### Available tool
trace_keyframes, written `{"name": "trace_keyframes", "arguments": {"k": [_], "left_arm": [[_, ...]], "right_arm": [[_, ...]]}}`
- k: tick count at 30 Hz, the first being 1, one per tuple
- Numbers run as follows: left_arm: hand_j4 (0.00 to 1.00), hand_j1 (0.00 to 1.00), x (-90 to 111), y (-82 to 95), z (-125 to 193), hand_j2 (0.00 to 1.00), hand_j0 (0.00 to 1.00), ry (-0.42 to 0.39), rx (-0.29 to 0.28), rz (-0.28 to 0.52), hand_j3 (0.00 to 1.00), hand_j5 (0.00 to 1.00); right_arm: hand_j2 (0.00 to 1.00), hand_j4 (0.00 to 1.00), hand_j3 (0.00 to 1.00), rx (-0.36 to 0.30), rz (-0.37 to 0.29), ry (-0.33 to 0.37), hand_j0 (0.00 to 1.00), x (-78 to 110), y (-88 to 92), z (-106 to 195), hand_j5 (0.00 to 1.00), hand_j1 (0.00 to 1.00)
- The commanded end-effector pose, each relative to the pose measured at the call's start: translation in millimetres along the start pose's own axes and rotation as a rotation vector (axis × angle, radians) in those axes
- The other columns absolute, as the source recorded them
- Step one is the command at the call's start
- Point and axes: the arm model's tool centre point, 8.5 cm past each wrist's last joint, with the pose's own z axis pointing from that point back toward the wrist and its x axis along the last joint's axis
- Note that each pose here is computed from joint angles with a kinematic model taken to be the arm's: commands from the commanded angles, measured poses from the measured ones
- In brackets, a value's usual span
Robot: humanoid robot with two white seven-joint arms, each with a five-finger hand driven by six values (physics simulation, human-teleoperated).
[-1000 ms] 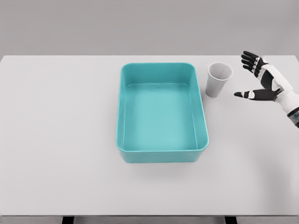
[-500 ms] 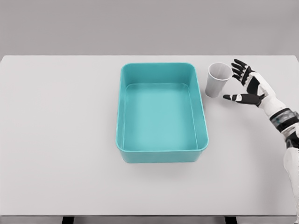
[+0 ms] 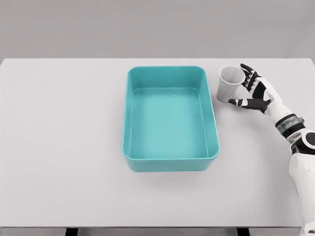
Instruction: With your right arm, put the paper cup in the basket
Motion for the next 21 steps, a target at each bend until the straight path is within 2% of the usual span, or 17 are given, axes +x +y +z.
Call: {"name": "trace_keyframes", "arguments": {"k": [1, 7, 14, 21], "left_arm": [[1.00, 1.00, 0, 0.0, 0, 1.00, 1.00, 0.000, 0.000, 0.000, 1.00, 1.00], [1.00, 1.00, 0, 0.0, 0, 1.00, 1.00, 0.000, 0.000, 0.000, 1.00, 1.00], [1.00, 1.00, 1, 0.1, 0, 1.00, 1.00, -0.002, 0.000, 0.000, 1.00, 1.00], [1.00, 1.00, 0, 0.0, 0, 1.00, 1.00, 0.000, 0.000, 0.000, 1.00, 1.00]], "right_arm": [[1.00, 1.00, 1.00, -0.010, -0.027, -0.004, 1.00, -2.9, -1.0, 1, 1.00, 1.00], [1.00, 1.00, 1.00, -0.018, -0.045, -0.003, 1.00, -2.8, -3.8, -1, 1.00, 1.00], [1.00, 1.00, 1.00, -0.032, -0.119, -0.002, 1.00, -9.3, -2.2, -6, 1.00, 1.00], [1.00, 1.00, 1.00, -0.027, -0.131, 0.006, 1.00, -11.4, 1.6, -8, 1.00, 1.00]]}}
